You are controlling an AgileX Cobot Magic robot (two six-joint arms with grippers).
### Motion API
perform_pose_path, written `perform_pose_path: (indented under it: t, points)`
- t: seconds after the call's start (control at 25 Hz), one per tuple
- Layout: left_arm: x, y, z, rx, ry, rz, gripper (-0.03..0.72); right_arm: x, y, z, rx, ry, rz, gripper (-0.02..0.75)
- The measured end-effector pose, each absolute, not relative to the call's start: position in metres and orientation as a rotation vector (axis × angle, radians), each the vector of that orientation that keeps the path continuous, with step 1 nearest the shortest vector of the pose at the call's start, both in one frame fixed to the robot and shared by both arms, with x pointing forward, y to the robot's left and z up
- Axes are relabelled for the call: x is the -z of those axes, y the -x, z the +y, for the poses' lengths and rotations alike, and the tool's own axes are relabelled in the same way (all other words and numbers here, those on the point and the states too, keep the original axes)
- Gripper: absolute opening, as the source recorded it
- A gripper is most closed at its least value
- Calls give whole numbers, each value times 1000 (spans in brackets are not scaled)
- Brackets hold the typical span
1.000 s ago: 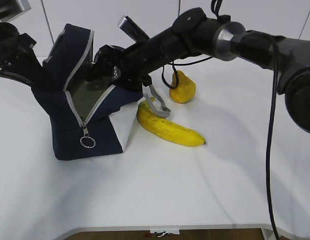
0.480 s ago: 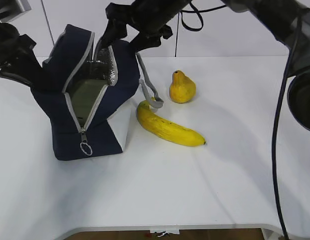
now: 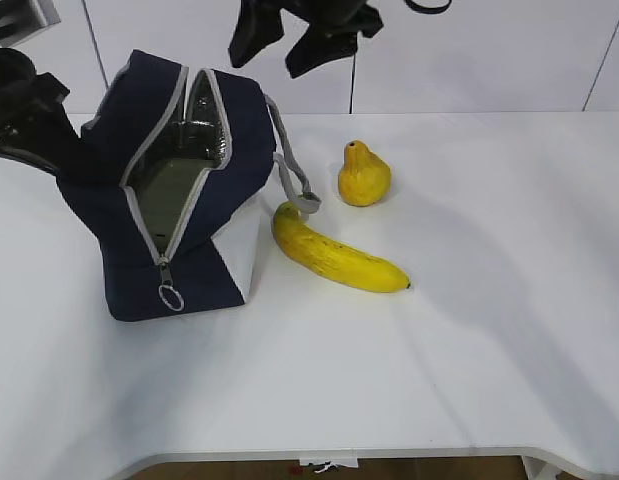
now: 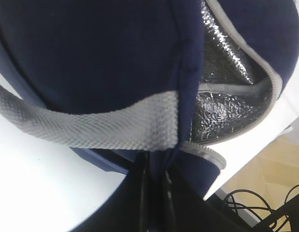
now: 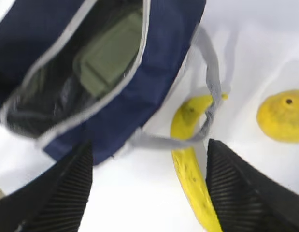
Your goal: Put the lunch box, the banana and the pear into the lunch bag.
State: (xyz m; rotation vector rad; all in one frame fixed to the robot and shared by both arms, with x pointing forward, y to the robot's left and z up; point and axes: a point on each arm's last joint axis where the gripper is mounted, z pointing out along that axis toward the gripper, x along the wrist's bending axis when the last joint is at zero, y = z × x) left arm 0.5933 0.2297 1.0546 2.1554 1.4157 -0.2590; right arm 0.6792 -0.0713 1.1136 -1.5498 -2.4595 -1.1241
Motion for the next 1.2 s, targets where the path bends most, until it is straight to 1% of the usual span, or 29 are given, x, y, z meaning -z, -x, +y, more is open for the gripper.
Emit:
perform_pose_path:
  t: [0.12, 0.24, 0.36, 0.44, 0.56, 0.64, 0.8, 1.2]
  points:
    - [-1055, -593, 230, 259, -2156, 1414, -6, -1125, -664, -84, 1061, 1553, -2558, 565]
    - [-1055, -593, 230, 257, -2158, 1415, -6, -1134, -645, -94, 1008, 1446, -2692, 564]
    - [-1055, -593, 230, 257, -2158, 1415, -6, -1131, -630, -102, 922, 1352, -2790, 563]
    - [-1055, -593, 230, 257, -2158, 1415, -6, -1119, -626, -108, 827, 1343, -2828, 563]
    - [-1054, -593, 231, 251, -2168, 1416, -6, -1092, -624, -113, 661, 1341, -2847, 563]
    - [-1054, -593, 231, 247, -2174, 1417, -6, -1081, -622, -114, 604, 1330, -2849, 563]
    - [-1054, -593, 231, 247, -2174, 1417, -6, -1066, -626, -113, 551, 1305, -2855, 562]
    - [-1054, -593, 231, 245, -2176, 1417, -6, -1006, -644, -97, 400, 1267, -2860, 562]
